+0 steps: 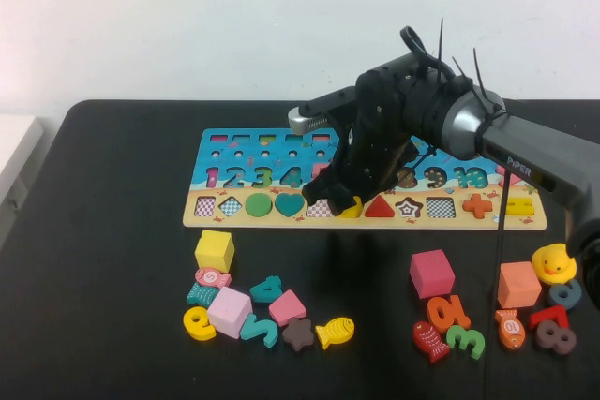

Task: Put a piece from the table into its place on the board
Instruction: Place the "five-pointed star" into the hole of the five-pointed star

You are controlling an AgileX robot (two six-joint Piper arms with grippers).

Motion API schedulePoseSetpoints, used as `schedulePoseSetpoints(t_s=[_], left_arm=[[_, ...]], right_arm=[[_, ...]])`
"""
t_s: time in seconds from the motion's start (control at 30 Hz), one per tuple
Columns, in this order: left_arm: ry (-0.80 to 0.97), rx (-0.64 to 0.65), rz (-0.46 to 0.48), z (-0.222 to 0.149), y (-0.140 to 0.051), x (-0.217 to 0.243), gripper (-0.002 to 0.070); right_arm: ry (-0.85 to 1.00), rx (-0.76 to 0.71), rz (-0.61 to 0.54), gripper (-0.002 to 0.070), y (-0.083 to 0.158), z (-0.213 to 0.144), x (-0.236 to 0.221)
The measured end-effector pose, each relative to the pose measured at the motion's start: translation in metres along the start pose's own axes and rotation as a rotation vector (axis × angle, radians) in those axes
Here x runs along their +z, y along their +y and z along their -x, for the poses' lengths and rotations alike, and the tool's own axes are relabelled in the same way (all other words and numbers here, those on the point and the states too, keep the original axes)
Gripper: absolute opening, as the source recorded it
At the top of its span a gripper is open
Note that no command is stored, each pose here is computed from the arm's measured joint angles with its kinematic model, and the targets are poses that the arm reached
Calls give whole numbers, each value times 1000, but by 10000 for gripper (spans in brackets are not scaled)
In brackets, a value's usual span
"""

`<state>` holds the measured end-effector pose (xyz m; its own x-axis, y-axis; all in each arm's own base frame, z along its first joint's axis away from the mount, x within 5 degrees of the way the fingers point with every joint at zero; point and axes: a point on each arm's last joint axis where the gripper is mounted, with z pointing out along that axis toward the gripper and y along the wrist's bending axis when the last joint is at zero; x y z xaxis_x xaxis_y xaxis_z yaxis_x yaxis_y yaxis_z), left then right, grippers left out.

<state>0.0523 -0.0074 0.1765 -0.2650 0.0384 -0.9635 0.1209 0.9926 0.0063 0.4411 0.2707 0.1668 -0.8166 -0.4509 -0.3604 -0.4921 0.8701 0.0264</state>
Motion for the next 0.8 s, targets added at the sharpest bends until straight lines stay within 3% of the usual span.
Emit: schedulePoseSetpoints(t_s=[0.8], left_arm=[[0, -2, 0, 0, 0, 0, -1]], right_arm=[[16, -8, -32, 372, -3, -1, 2]])
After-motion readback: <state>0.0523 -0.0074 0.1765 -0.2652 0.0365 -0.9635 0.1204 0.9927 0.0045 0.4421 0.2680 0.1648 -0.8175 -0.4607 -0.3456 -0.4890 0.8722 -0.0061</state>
